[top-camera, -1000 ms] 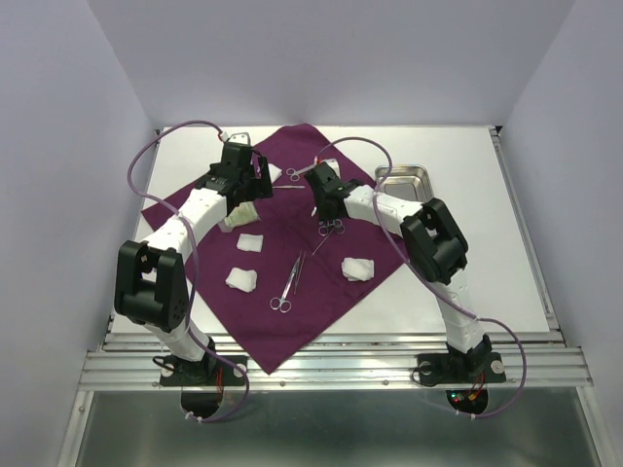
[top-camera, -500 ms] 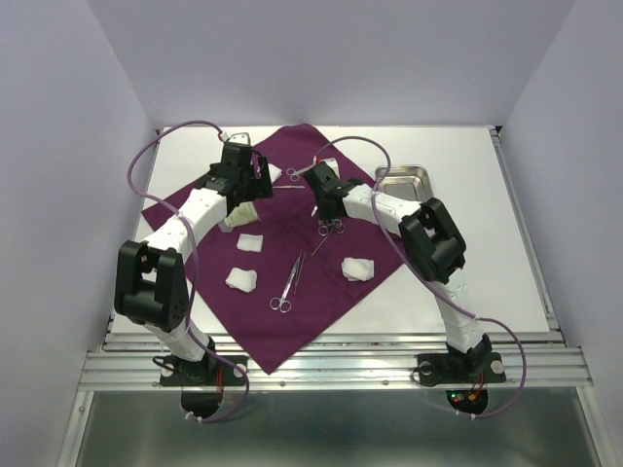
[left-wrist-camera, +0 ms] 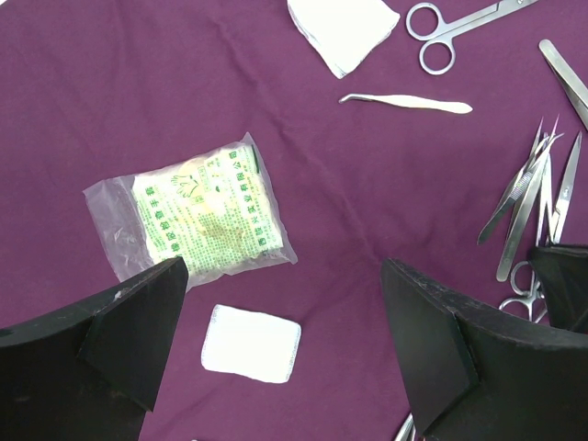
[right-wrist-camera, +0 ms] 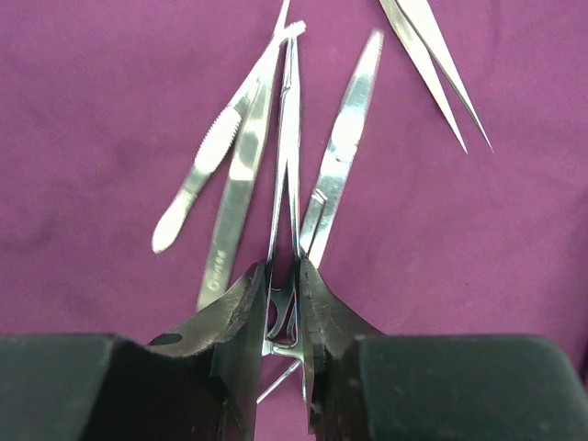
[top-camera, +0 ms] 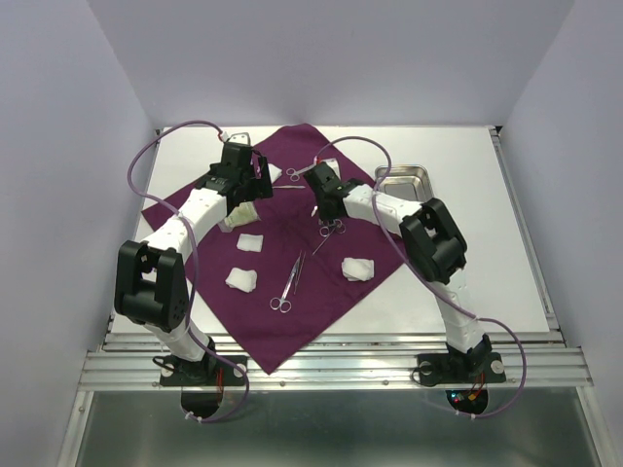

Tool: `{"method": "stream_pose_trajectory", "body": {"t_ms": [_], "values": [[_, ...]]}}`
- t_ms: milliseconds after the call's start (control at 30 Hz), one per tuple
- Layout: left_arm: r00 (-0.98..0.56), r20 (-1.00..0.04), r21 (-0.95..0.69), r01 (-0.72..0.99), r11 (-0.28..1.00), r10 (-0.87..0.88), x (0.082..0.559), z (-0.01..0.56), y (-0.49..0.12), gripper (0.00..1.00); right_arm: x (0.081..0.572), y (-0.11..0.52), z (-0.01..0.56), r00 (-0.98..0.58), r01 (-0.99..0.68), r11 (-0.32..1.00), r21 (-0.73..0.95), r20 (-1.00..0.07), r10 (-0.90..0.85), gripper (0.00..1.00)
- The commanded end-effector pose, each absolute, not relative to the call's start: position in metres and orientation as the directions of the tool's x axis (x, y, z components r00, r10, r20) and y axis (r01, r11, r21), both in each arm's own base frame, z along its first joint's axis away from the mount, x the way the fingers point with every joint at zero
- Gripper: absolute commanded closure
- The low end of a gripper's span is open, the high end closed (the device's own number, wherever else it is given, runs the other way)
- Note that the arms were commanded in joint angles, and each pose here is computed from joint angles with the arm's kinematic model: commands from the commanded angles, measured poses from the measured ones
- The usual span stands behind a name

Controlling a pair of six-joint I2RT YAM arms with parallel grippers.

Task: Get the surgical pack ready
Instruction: Pick up the medical item from the surgical kit.

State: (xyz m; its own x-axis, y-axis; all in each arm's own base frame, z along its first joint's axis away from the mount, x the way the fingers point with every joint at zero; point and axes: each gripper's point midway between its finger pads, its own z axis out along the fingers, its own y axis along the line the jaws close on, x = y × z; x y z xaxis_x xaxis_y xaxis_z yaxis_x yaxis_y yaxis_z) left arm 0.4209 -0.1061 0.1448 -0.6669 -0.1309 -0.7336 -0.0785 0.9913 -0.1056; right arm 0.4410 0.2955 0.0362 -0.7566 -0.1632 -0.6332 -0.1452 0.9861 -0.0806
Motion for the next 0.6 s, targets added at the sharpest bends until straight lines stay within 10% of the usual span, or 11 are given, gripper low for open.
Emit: {"method": "stream_pose_trajectory", "body": {"t_ms": [0,567], "values": [[-0.641,-0.757,-0.110,-0.068,0.992,-0.128,0.424,0.156,-0.108,0.01,0.441,0.293,0.076,-0.718,-0.129,0.989,-0.073,-0.682,-0.143,0.86],[-0.645,-0.754,-0.107,-0.065,0.992,-0.124,0.425,0.155,-0.108,0.01,0.442,0.282,0.098,-0.686,-0.107,0.990,-0.097,-0.713,-0.144,0.87]]}}
